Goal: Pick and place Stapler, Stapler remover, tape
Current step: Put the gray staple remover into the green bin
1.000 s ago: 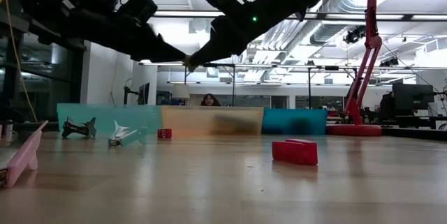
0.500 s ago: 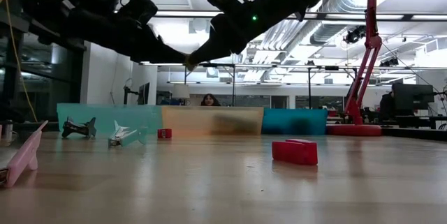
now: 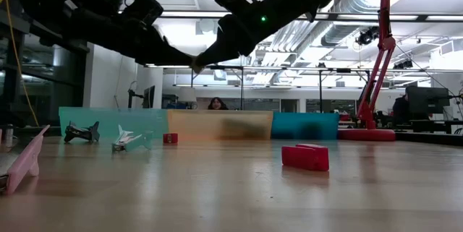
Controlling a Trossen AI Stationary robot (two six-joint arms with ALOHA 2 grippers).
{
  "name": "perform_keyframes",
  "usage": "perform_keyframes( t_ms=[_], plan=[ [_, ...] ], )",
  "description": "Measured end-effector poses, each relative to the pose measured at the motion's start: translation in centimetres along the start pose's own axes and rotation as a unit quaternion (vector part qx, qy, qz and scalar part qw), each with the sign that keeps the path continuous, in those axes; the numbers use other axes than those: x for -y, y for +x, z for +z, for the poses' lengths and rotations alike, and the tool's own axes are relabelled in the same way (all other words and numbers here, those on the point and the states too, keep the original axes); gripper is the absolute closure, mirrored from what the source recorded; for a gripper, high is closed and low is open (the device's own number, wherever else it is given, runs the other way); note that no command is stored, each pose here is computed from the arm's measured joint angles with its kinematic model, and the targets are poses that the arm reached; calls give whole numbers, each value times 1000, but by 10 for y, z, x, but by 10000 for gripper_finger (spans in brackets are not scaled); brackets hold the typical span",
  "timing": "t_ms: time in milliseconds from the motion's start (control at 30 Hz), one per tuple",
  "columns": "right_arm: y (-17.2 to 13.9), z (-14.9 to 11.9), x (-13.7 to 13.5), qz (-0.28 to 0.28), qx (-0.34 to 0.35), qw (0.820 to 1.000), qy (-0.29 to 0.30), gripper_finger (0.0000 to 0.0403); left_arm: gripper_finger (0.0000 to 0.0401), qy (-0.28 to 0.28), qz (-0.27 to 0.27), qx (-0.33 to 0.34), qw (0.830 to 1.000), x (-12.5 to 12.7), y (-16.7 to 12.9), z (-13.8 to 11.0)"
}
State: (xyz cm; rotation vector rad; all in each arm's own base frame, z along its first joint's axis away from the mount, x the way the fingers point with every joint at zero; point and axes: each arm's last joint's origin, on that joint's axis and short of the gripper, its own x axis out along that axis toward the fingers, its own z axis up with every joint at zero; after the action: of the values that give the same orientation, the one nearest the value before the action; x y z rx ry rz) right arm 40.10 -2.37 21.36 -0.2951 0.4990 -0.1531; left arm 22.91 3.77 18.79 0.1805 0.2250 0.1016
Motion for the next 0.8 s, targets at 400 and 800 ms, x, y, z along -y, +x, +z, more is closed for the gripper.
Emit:
perform_keyframes(
  t_ms=[400, 800],
  plan=[
    [0, 0, 0, 2, -2, 1000, 3, 319, 319, 2, -1, 0, 1000, 0, 0, 0],
    [0, -1, -1, 16, -3, 1000, 9, 215, 319, -14, -6, 0, 1000, 0, 0, 0]
  ],
)
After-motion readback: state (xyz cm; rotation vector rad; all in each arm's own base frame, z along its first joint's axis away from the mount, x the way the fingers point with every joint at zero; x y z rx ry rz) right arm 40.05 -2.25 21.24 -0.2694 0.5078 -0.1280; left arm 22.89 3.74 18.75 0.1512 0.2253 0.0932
